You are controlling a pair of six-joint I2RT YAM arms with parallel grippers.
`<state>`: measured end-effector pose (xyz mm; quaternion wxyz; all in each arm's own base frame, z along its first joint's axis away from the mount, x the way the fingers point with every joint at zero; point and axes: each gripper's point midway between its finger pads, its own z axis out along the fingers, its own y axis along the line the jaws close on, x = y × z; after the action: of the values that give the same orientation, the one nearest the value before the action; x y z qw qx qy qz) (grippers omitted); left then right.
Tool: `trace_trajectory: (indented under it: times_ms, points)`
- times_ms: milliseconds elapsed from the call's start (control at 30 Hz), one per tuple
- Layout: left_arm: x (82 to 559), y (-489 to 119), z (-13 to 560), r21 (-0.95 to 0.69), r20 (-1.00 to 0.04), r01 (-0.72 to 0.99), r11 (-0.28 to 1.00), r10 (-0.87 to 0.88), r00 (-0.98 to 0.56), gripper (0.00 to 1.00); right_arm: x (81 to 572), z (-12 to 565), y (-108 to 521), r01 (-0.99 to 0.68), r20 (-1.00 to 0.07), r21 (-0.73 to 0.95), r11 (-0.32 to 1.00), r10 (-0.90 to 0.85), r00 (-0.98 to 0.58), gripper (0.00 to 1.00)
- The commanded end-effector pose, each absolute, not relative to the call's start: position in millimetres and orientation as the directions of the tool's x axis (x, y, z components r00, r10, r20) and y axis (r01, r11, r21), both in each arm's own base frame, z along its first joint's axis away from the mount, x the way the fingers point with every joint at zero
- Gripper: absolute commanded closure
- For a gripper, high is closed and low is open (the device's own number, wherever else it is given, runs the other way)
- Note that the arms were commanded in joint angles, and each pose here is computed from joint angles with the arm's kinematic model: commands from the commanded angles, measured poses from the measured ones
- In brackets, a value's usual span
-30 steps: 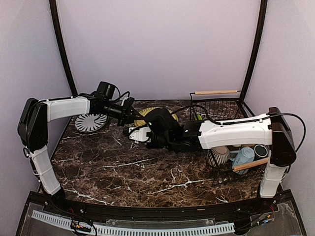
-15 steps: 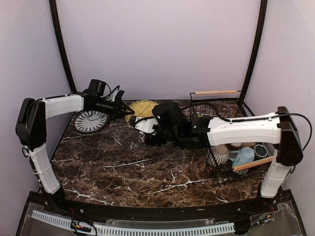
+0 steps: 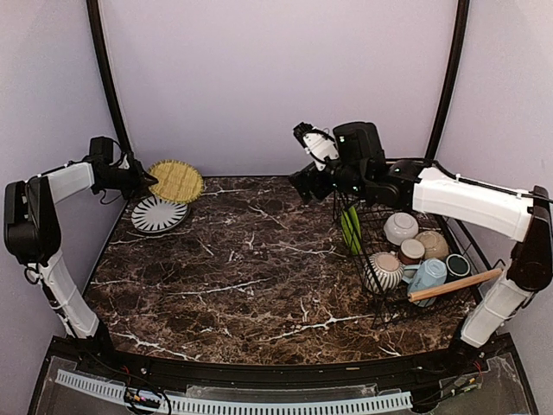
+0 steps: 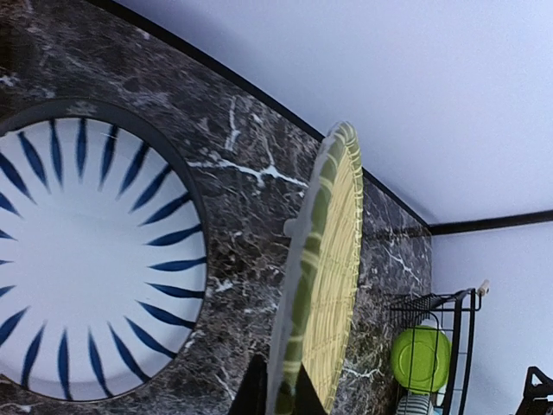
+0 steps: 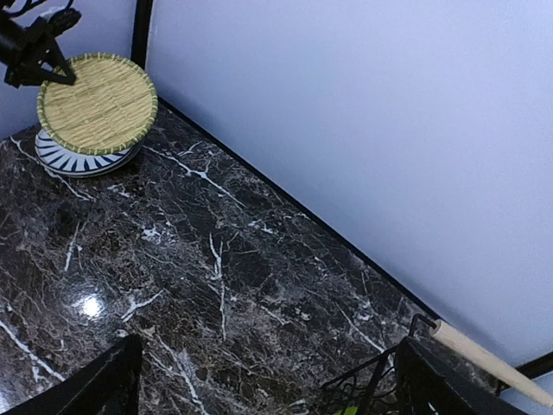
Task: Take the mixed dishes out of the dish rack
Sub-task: Place the plate on the plate.
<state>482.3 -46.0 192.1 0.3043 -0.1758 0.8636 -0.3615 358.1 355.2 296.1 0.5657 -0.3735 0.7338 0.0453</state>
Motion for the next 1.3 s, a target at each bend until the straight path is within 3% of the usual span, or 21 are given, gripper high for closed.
trace_trajectory:
  times_ms: [0,100,267,933,1167,1267]
  points:
    - [476,-4,192,-0.686,-0.428,-0.162,0.710,-0.573,-0.699,0.99,369,322,319,-0.605,-0.940,0.043,0.795,-0.172,-0.294,0.01]
    - [476,19,179,-0.677,-0.391,-0.241,0.696,-0.617,-0.683,0.99,376,326,289,-0.577,-0.928,0.194,0.794,-0.041,-0.370,0.01]
    - [474,44,160,-0.674,-0.335,-0.334,0.658,-0.676,-0.656,0.99,377,318,257,-0.527,-0.910,0.275,0.804,0.040,-0.413,0.01]
    - [479,42,81,-0.662,-0.149,-0.462,0.590,-0.708,-0.690,0.98,370,326,230,-0.495,-0.918,0.293,0.818,0.096,-0.385,0.01]
    - [481,35,68,-0.678,-0.098,-0.474,0.562,-0.707,-0.700,0.84,366,324,227,-0.491,-0.916,0.298,0.819,0.102,-0.387,0.01]
    - [481,36,66,-0.665,-0.107,-0.473,0.578,-0.701,-0.706,0.70,365,324,226,-0.492,-0.917,0.298,0.818,0.103,-0.385,0.01]
